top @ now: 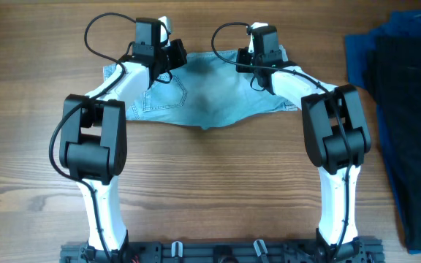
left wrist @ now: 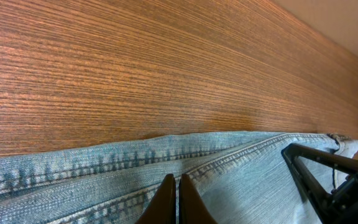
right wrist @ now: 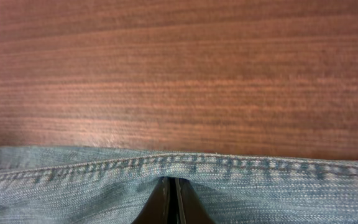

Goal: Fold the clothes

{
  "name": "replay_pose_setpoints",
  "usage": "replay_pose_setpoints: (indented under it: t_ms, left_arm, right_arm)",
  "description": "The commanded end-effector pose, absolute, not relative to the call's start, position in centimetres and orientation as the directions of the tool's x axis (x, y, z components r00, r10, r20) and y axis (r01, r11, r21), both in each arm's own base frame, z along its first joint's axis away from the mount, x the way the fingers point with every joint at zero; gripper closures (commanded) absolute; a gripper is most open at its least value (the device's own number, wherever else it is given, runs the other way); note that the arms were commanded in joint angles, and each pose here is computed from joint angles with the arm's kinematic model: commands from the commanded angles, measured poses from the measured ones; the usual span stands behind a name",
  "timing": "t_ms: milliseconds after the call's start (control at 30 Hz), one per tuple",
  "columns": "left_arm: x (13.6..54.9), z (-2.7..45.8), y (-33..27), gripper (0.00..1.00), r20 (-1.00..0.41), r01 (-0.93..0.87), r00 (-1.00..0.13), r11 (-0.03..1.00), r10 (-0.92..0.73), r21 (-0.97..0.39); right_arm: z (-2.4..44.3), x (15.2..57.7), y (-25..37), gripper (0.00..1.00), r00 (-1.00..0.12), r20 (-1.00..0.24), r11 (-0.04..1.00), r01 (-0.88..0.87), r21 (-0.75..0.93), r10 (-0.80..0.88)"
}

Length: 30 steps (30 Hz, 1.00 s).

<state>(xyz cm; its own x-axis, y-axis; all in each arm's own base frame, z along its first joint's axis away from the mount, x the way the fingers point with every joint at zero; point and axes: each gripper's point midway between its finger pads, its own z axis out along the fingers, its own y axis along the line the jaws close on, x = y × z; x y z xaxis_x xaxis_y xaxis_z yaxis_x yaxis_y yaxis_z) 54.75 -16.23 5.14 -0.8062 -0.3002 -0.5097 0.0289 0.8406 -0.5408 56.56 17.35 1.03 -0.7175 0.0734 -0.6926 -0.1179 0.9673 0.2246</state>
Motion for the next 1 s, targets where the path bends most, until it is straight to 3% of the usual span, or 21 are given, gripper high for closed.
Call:
replay_pose_setpoints:
  t_ms: [0,267,367,967]
  left_arm:
    - [54.5,7.1,-17.2,0.96,-0.52,0.079,-0.804,0.815,-0.288,-0.575]
    - [53.0,10.9,-19.8,0.96,-0.535,0.154,-0.807,0.786,-0.249,-0.598]
    - [52.1,10.2,-19.8,0.96,-0.499,0.127,-0.832,0.794,-0.241,-0.595]
    - [52.1,1.0,-17.7,0.96,-0.419,-0.023,-0.872,0.877,-0.251,-0.48]
  right_arm:
    - [1.2,56.9,17.5,0.96,-0.697,-0.717,0.971,-0.158,0.177,0.017]
    - [7.4,56.4,18.2,0.96,-0.662,-0.749,0.953,-0.215,0.214,0.019]
    - [9.2,56.6,17.5,0.96,-0.639,-0.769,0.959,-0.198,0.204,0.032]
    - [4.8,55.8,6.9,0.96,-0.733,-0.67,0.99,0.034,0.14,0.119]
